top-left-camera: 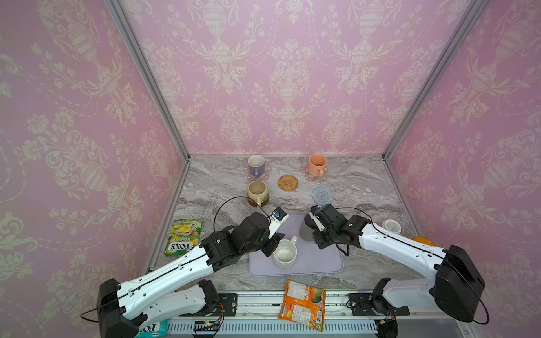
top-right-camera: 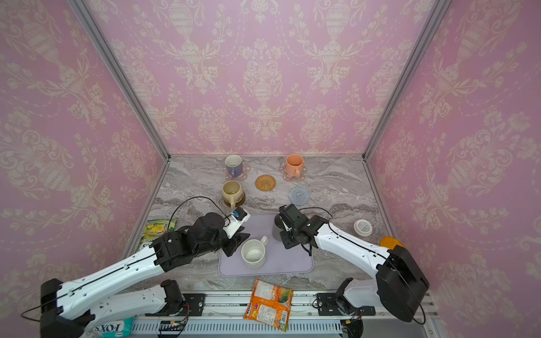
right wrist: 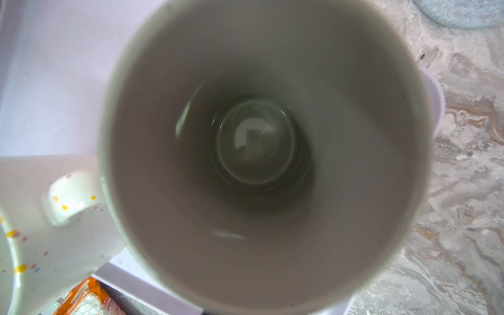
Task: Place cups on coasters
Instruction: Pick up the cup from the tray.
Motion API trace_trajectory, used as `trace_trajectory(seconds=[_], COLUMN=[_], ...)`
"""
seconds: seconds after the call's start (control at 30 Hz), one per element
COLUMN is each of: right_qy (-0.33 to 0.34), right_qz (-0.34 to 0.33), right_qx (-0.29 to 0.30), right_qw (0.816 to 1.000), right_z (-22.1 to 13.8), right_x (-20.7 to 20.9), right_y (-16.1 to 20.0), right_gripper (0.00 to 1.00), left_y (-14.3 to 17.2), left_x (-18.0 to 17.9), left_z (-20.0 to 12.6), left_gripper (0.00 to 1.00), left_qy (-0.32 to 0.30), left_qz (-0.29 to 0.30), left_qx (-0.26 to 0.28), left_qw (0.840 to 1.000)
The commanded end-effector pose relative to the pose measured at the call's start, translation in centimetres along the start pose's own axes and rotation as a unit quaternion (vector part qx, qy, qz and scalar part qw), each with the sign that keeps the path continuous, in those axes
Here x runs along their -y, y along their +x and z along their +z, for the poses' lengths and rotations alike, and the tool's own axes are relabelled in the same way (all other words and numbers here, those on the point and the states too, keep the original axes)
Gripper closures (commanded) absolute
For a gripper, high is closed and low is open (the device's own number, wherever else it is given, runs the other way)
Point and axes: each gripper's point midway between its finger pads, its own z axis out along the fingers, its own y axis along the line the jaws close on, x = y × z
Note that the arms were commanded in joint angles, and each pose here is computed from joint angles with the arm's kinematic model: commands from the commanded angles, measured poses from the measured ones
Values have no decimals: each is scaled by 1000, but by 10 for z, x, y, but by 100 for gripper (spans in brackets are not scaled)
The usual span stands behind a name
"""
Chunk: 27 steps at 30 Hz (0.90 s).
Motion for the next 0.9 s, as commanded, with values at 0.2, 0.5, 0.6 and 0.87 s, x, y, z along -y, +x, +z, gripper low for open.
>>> trace_trajectory(seconds=[0.2, 0.5, 0.6, 0.87], right_qy=[16, 24, 25, 45], right_qz=[-12, -17, -19, -36], right_qx=[54, 89, 99, 127], right_qw=[998, 996, 995, 990], right_z=[-22, -36, -37, -41], right_x=[-1, 0, -1, -2], right_y=[-32, -51, -59, -90], right_gripper=[100, 100, 100, 100], left_y=[6, 10, 12, 18], left_x=[-21, -41, -45, -60], left_z=[2, -2, -2, -8], left_gripper=[62, 62, 61, 61], left_qy=[-56, -98, -106, -132], left_qz=[-16, -40, -47, -63], left_qx=[-5, -7, -8, -4], left_qw=[998, 994, 993, 989])
